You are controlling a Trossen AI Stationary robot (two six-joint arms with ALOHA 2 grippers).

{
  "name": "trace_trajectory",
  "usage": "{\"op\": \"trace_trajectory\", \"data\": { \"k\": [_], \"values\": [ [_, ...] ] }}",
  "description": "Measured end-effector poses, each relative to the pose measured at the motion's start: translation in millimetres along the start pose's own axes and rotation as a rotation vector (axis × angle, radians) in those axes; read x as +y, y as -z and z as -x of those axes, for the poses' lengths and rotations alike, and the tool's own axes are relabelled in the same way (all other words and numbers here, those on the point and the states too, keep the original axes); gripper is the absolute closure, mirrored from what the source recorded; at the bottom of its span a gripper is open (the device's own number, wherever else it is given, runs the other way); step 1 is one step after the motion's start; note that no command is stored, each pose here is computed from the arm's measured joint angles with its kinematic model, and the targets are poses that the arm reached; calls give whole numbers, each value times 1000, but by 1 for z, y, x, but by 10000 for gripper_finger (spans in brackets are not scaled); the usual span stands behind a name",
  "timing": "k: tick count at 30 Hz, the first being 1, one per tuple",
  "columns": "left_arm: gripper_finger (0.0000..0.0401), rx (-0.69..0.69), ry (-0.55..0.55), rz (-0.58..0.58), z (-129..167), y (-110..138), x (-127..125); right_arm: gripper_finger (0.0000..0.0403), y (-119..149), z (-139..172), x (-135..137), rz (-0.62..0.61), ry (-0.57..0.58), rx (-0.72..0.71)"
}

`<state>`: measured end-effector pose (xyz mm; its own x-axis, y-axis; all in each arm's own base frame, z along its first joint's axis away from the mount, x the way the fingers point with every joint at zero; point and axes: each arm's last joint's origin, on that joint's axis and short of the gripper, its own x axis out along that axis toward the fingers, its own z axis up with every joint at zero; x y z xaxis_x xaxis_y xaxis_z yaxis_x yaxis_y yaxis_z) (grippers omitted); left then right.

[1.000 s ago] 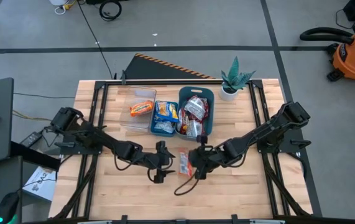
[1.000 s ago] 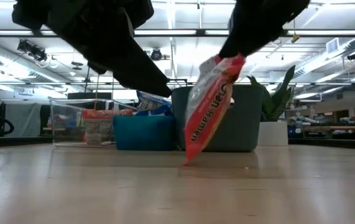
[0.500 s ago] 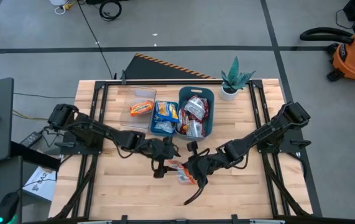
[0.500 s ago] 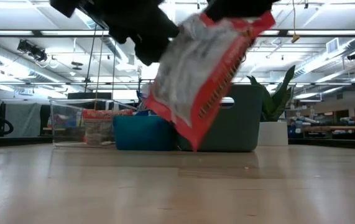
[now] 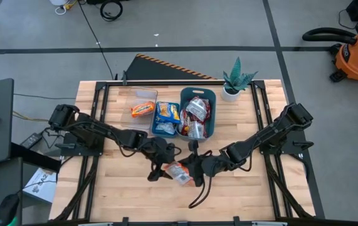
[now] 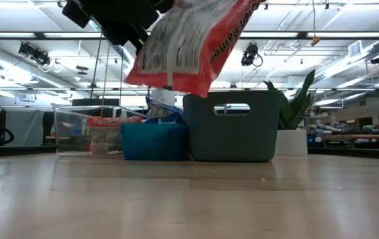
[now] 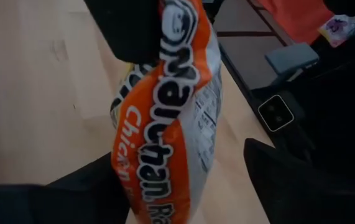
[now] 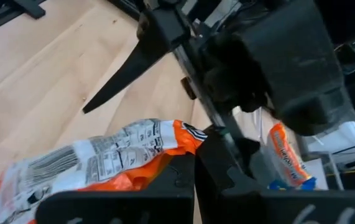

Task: Sort Maruchan noodles
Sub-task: Put the orange noodle pack into the transparent bin

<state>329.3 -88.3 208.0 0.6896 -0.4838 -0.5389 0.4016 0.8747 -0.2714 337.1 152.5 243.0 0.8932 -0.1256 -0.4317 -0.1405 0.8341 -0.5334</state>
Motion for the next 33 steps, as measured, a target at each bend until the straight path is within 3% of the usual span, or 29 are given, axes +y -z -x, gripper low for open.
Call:
{"op": "trace_trajectory", "data": {
  "k": [16, 27, 33],
  "values": [
    [281, -5, -42, 0, 0, 0, 2, 384, -8, 4, 4, -24, 20, -57],
    [297, 42, -3, 17, 5, 3, 1, 285, -8, 31, -5, -102, 111, 31],
    [296, 86, -67, 47, 39, -2, -1, 250, -12, 58, -13, -188, 151, 40]
  ]
}}
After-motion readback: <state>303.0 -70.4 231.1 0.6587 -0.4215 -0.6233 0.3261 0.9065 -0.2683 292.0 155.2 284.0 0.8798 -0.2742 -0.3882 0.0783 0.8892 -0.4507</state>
